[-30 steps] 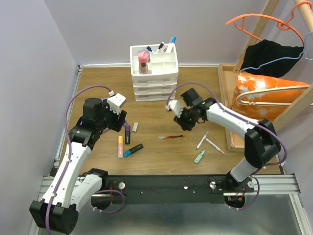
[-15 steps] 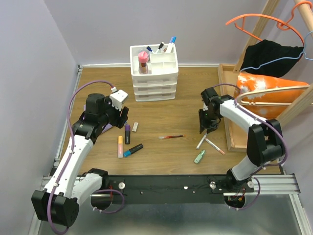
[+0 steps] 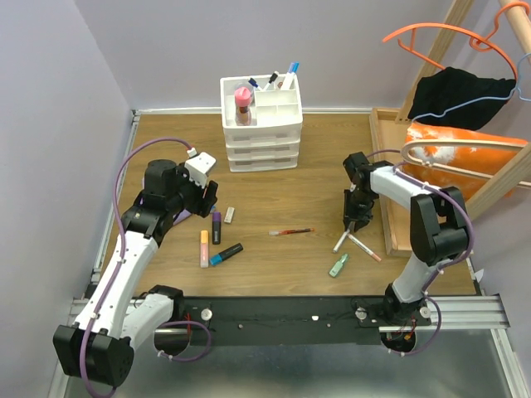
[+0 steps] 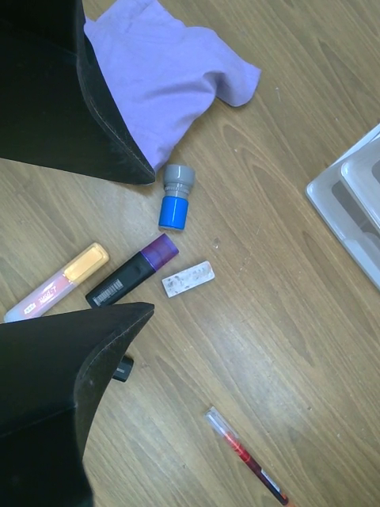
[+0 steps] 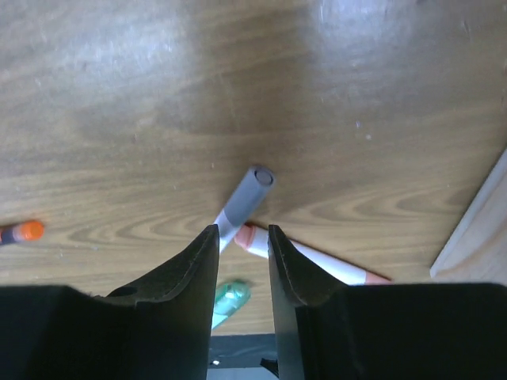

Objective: Sort the stationery into containers
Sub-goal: Pick up the pen from the center of the board.

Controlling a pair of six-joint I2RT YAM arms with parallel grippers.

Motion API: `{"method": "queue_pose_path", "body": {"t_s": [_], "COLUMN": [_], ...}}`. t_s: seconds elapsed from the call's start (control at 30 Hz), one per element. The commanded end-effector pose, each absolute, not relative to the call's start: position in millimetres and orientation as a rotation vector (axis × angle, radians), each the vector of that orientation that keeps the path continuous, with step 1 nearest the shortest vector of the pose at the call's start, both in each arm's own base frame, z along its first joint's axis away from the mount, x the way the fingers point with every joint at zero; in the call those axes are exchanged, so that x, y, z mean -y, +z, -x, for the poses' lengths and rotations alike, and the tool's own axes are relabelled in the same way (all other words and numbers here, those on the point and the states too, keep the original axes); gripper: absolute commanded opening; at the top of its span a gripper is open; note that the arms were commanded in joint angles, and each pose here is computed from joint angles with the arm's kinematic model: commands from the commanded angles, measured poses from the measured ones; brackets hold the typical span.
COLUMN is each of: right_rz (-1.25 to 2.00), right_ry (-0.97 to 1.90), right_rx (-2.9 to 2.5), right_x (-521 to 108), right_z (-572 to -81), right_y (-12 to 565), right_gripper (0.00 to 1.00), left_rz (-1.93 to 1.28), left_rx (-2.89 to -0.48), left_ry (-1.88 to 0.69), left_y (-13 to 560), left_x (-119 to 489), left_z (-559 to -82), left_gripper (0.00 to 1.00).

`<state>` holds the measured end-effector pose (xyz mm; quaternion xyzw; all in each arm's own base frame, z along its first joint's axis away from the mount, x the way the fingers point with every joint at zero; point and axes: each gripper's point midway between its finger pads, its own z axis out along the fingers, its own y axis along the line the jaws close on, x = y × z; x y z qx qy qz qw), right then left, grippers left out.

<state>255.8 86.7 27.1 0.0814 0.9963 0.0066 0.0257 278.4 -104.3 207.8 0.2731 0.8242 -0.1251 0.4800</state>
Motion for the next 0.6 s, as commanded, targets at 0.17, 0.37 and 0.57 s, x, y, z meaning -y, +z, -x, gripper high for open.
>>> {"method": "queue_pose_path", "body": {"t_s": [0.17, 0.37, 0.57], "right_rz": [-0.278, -0.225, 0.113], "right_ry": [0.088, 0.140, 0.469], "right_rx": [-3.060, -3.069, -2.827], "right_x": [-100, -113, -207], "right_z": [-286, -293, -331], "right_y": [12, 14, 94], "right_gripper": [0.37, 0.01, 0.01], "left_rz": [-0.648, -0.652, -0.658], "left_rx": [-2.005, -2.006, -1.989], "left_ry": [-0.319, -0.303, -0.283], "left_y": [203, 202, 210], "left_x": [104, 101, 100], "left_z": [-272, -271, -276], "left_gripper": [0.70, 0.70, 0.70]}}
